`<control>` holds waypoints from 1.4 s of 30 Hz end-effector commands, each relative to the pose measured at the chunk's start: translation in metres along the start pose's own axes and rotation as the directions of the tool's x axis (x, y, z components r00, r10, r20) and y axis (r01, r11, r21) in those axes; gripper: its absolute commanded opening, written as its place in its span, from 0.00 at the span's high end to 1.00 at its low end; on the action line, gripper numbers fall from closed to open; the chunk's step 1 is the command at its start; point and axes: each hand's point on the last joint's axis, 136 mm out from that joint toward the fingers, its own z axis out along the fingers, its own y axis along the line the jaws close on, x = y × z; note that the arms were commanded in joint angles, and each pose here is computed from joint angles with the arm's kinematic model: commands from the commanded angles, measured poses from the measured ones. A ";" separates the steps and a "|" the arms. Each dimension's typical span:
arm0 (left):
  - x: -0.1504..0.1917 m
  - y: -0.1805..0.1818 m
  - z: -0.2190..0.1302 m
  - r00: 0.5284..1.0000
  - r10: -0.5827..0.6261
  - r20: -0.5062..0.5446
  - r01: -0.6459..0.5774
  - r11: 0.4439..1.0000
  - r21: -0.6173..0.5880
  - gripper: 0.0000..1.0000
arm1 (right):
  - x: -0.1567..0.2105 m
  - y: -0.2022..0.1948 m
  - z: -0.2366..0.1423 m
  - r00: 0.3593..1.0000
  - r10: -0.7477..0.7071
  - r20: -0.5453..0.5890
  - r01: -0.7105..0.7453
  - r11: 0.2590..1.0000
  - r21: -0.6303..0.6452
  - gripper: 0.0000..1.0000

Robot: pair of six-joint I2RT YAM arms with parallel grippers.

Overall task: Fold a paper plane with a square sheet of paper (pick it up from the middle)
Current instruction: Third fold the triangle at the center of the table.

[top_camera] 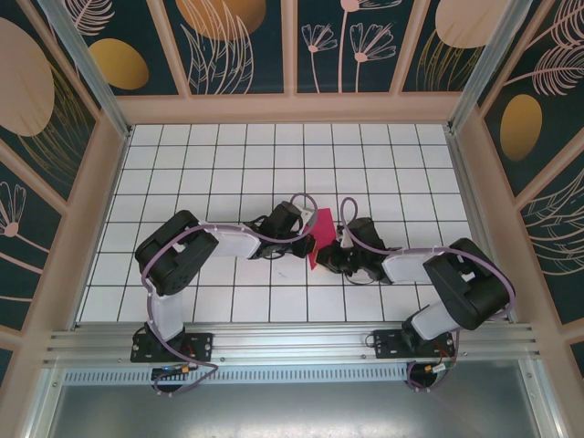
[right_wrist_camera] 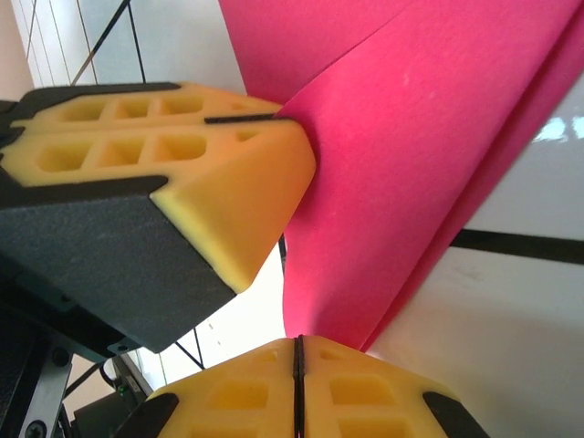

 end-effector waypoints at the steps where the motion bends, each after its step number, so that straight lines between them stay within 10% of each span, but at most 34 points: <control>1: 0.020 0.017 0.006 0.997 -0.006 -0.075 0.002 0.998 -0.057 1.00 | 0.004 0.005 0.004 1.000 -0.004 -0.009 0.004 1.000 -0.021 0.90; 42: 0.017 0.015 0.007 0.998 -0.029 -0.060 0.026 0.998 -0.052 1.00 | 0.013 -0.008 0.014 0.998 0.064 0.005 -0.064 0.993 0.098 0.91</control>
